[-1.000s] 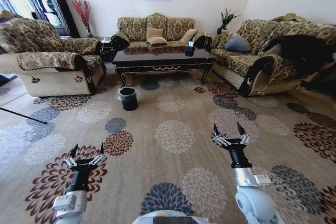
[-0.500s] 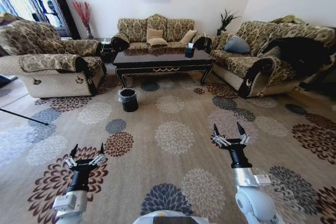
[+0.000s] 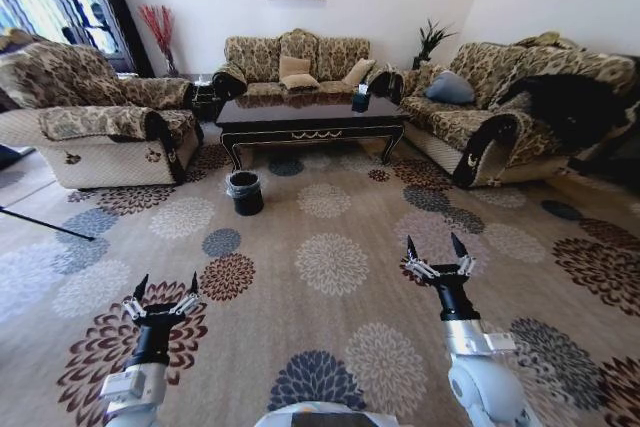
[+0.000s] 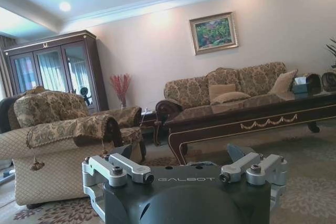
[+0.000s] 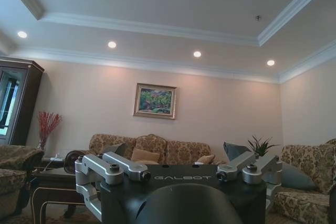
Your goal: Move to the front of the table and pick up the trash from the floor, then place it into the trash bin.
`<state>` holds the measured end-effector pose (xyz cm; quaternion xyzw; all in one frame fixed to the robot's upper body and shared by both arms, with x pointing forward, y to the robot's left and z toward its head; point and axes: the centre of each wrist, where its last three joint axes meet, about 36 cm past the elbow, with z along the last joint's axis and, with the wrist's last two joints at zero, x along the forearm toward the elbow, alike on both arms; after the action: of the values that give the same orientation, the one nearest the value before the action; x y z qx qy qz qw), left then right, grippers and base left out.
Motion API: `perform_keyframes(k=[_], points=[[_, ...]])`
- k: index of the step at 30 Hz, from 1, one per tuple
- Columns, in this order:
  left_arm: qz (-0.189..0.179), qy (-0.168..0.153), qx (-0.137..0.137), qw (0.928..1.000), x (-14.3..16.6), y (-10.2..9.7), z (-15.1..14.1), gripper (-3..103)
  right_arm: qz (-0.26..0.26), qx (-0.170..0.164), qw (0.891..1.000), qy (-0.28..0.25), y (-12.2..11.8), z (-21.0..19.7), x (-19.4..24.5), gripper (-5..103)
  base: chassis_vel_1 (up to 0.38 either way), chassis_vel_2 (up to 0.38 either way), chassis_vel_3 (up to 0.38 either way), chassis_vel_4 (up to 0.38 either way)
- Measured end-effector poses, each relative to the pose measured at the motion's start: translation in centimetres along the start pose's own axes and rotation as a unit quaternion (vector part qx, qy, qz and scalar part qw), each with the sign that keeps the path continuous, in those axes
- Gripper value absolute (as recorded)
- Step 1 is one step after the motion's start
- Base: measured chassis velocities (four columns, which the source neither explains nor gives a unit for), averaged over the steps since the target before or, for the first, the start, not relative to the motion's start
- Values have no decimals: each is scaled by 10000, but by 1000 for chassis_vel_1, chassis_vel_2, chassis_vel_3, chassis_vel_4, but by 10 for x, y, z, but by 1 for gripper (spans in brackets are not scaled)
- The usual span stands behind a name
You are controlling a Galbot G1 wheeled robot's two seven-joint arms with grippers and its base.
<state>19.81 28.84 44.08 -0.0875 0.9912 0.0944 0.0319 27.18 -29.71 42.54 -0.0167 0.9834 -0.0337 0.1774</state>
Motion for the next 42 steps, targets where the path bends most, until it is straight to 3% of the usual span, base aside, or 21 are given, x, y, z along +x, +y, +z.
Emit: perform_keyframes(k=[42], points=[[0,0,0,10000,0,0,0,100,0,0,10000,0,0,0,0,100,0,0,0,0]])
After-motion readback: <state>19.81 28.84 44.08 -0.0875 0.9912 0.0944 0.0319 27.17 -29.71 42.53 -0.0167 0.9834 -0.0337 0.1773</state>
